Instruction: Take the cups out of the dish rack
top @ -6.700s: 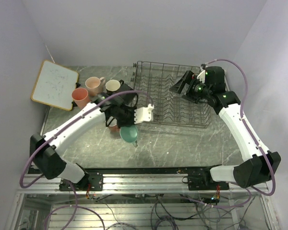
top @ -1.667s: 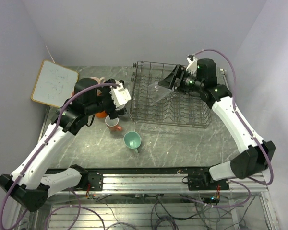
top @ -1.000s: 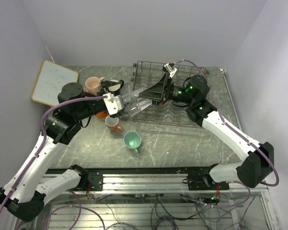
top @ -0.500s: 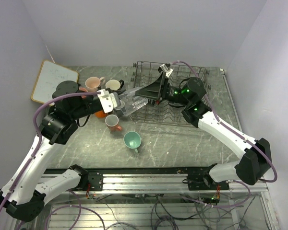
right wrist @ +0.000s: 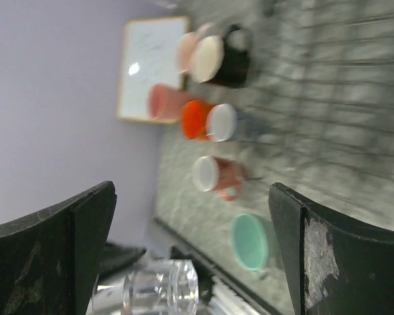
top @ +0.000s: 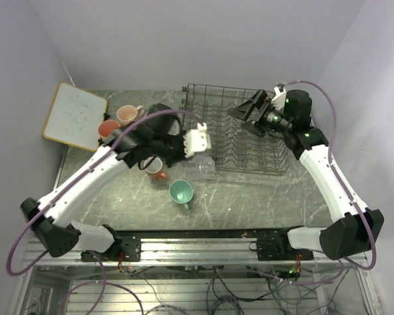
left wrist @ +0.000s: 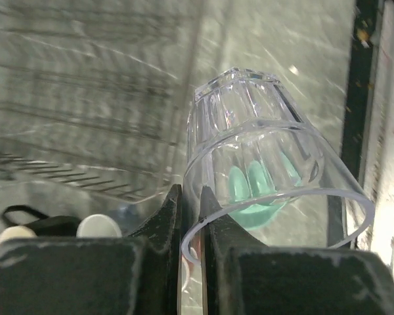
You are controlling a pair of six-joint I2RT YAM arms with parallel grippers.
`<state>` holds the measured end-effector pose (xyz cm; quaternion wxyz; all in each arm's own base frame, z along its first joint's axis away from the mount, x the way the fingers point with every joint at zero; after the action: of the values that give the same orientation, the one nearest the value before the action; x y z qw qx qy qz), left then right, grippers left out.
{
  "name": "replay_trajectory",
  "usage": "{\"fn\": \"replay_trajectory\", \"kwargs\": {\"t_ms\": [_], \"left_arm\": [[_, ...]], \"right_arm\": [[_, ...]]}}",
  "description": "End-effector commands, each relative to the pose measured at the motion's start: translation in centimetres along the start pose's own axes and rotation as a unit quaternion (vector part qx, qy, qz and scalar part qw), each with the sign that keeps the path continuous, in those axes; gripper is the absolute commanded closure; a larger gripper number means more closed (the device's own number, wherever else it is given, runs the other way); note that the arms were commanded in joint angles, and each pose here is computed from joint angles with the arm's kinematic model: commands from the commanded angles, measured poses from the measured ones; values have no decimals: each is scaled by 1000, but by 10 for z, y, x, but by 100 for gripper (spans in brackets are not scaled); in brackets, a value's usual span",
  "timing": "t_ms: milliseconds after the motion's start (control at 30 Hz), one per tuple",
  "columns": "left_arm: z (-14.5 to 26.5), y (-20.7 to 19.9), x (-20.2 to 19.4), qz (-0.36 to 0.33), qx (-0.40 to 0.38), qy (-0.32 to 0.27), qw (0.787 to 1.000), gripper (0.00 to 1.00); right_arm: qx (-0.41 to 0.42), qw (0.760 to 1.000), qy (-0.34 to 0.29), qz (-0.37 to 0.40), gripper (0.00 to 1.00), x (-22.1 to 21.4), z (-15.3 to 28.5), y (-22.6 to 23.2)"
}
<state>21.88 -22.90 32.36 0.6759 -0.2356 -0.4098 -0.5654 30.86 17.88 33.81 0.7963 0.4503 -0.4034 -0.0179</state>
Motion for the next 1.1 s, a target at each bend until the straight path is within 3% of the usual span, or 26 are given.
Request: {"fn": "replay_trajectory", "kwargs": {"t_ms": [0,233,467,767,933,1067], "left_arm": [[-20,-23,-16,-16,-42,112,993,93],[-90,-50,-45,-73,-100,267,956,93],[-139,-66,-68,-125,-102,360,919,93],[-170,-85,-85,-162,-112,406,892,92],[-180,-85,-90,-166,-95,414,890,72],[-182,-82,-89,-170,-81,406,894,64]], "right_arm": [[-175,983,4,53,0,0,31,-52],[-290,954,-15,71,0,12,51,-82],[-328,941,-13,82,0,14,58,-91],[-327,941,-10,81,0,5,59,-98],[-319,945,-6,79,0,-4,58,-102],[-323,943,-6,83,0,-6,60,-104]]}}
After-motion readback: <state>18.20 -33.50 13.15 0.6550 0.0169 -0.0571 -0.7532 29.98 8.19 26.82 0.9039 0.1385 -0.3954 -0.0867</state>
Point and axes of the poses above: each gripper's point midway between its finger pads, its own z axis back along the fingers, its own y axis along the line the jaws close on, x = y × z, the point moved 5 cm from there along z, back along the fingers, and after that the axes turned 11 degrees about z, right-handed, at the moved point
